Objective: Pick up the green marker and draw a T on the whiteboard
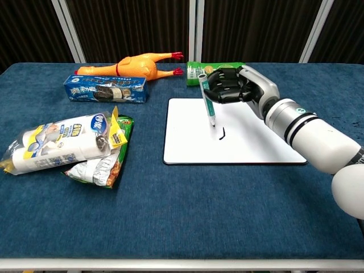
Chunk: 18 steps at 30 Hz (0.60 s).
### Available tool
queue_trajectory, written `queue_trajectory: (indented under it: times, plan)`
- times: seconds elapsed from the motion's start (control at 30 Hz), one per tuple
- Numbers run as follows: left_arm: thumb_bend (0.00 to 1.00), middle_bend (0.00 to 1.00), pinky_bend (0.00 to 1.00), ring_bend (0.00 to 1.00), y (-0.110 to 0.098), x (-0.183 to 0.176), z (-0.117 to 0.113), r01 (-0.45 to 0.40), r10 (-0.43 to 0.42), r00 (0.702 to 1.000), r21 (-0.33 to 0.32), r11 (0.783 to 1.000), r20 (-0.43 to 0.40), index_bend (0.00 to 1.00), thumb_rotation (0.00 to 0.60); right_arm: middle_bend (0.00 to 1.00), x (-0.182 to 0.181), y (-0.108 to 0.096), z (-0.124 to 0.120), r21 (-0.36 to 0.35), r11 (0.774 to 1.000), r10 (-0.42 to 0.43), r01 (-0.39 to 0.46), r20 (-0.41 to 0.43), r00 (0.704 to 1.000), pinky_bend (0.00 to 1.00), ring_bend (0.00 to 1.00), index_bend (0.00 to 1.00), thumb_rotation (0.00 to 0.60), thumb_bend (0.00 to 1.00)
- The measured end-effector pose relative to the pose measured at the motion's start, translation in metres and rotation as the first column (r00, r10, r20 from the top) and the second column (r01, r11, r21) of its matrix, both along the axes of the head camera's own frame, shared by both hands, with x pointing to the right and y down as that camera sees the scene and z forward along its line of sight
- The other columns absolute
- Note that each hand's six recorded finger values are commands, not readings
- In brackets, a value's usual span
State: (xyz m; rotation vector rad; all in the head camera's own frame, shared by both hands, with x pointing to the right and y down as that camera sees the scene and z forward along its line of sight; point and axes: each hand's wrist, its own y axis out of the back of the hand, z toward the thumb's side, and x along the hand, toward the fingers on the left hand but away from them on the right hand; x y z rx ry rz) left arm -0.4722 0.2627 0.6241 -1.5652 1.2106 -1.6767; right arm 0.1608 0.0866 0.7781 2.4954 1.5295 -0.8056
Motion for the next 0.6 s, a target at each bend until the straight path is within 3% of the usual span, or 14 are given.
queue_trajectory:
  times: [0.6]
  plan:
    - [0.00, 0.10, 0.00, 0.04, 0.004, -0.004, 0.003, 0.014, -0.014, 1.000, -0.002, 1.000, -0.006, 0.14, 0.600, 0.61, -0.008, -0.004, 0.007, 0.011, 1.000, 0.019, -0.019, -0.014, 1.000, 0.10, 0.34, 0.71, 0.600, 0.60]
